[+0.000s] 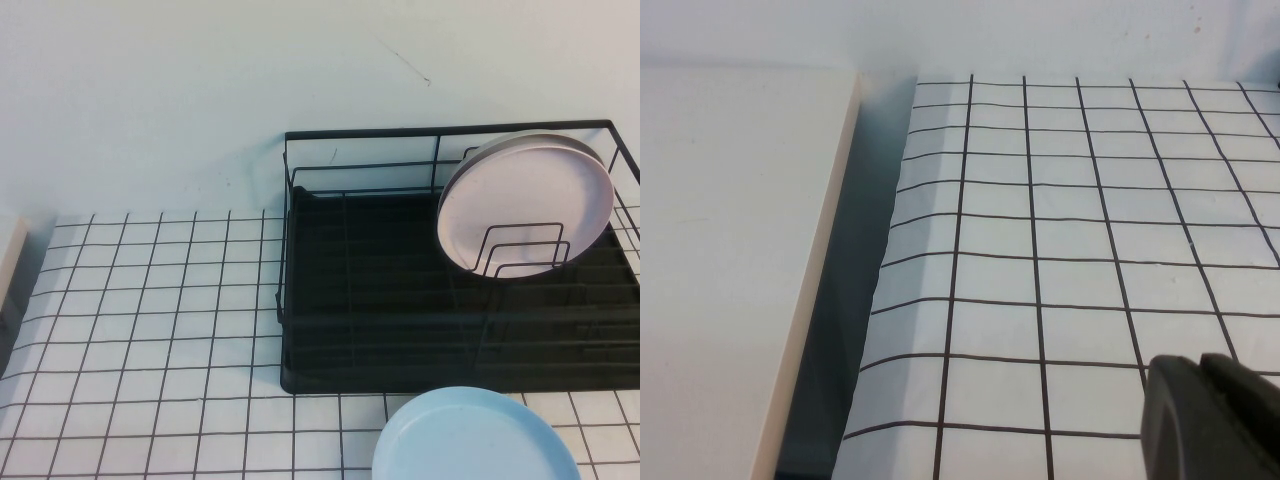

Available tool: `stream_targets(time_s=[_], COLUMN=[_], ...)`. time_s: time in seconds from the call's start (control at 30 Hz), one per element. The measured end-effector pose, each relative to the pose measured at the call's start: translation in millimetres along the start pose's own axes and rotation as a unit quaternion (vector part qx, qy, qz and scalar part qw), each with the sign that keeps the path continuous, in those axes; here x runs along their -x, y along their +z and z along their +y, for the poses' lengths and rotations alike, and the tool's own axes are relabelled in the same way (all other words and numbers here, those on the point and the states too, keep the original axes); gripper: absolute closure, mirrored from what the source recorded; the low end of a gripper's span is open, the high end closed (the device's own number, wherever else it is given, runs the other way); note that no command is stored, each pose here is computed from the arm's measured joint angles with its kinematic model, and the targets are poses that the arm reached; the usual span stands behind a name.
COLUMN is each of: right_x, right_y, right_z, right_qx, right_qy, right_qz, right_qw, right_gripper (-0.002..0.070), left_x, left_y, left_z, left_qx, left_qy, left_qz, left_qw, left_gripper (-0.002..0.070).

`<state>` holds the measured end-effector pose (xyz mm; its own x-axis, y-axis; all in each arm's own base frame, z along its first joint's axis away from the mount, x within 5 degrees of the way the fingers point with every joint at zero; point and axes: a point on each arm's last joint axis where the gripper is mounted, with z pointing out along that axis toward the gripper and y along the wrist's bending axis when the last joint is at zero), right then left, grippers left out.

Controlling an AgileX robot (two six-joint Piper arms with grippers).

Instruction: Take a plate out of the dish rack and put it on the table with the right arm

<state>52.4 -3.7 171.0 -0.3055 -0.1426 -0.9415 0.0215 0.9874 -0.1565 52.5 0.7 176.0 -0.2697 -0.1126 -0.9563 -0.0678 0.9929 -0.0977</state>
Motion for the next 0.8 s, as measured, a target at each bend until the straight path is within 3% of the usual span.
stream_targets(time_s=[0.8], right_x=[-1.6], right_y=[-0.4], right_z=[0.2], right_qx=[0.002], right_qy=[0.000], right_qz=[0.013], right_qw=[1.000], right_gripper=[0.0678], left_x=[0.0], left_y=[0.0], left_z=[0.0], left_qx=[0.000], left_qy=[0.000], left_qz=[0.000], left_qw=[1.000], left_gripper=[0.0678])
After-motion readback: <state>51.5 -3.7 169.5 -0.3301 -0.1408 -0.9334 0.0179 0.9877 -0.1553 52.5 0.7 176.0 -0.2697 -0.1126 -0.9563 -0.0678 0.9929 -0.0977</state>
